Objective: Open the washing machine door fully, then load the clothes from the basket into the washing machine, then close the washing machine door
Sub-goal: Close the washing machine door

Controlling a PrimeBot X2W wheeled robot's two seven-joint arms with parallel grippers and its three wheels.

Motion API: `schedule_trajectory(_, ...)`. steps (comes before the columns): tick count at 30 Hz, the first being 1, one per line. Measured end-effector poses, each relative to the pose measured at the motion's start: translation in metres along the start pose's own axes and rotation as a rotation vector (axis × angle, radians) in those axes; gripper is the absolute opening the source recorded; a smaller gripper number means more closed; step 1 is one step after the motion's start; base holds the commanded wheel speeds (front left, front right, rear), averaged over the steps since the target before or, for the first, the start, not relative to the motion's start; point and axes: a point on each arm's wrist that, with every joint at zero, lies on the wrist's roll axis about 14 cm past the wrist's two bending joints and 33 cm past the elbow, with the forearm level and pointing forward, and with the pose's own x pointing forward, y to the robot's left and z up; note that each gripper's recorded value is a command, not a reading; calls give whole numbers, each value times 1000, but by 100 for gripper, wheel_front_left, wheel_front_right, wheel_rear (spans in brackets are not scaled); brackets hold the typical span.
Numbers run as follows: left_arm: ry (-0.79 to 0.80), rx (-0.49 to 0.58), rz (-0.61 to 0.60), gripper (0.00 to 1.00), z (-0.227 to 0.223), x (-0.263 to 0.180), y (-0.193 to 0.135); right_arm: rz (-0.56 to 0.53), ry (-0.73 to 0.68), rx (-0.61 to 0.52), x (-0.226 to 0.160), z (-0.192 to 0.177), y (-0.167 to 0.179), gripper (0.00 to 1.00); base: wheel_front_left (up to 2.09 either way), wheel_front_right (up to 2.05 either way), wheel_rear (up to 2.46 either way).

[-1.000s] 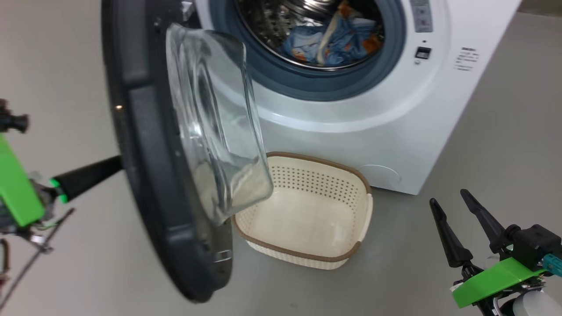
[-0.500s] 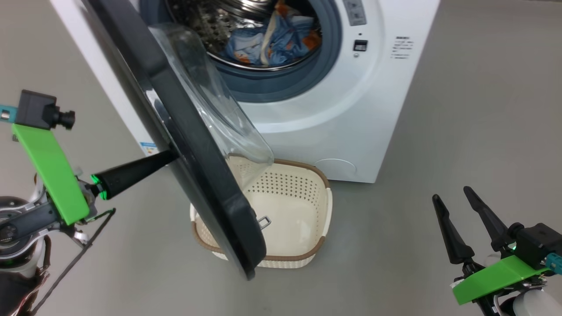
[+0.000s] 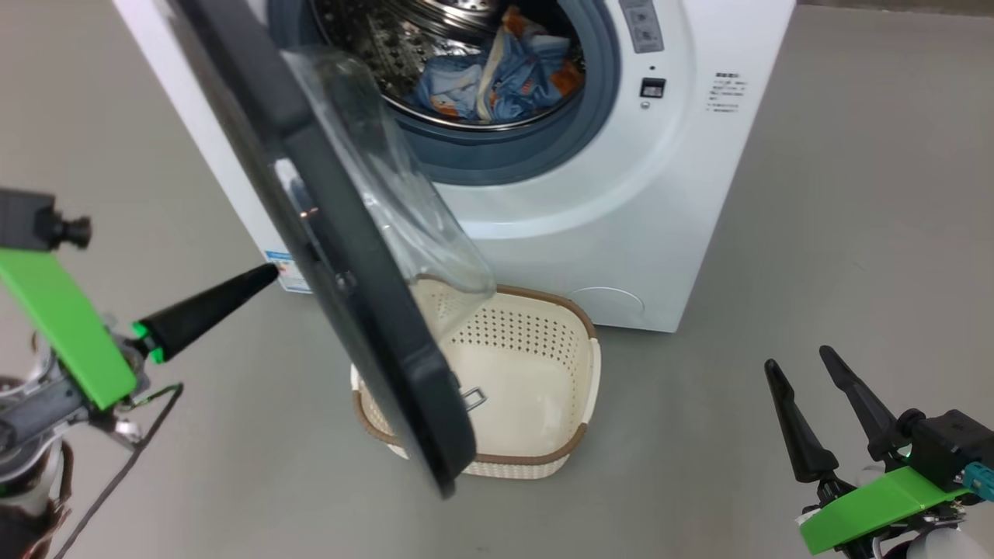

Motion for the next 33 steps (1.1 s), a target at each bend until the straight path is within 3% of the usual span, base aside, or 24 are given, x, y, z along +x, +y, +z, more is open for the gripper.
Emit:
schedule_trajectory(1, -21, -8, 18, 28, 1, -4, 5, 7, 0, 0, 1, 0, 2, 100, 0, 0, 0)
schedule_trajectory(3, -42, -18, 56, 47, -2, -13, 16, 20, -1, 0, 3, 0, 6, 100, 0, 0, 0)
schedule_trajectory(4, -60, -29, 72, 99, -3, -18, 21, 25, -1, 0, 4, 1, 8, 100, 0, 0, 0)
schedule_trajectory(22, -458, -178, 337, 100, -14, -83, 103, 60, 11, 16, 8, -5, 23, 100, 0, 0, 0)
schedule_trajectory(33, -612, -224, 485, 100, -54, -110, 135, 83, 13, 19, 14, -6, 31, 100, 0, 0, 0)
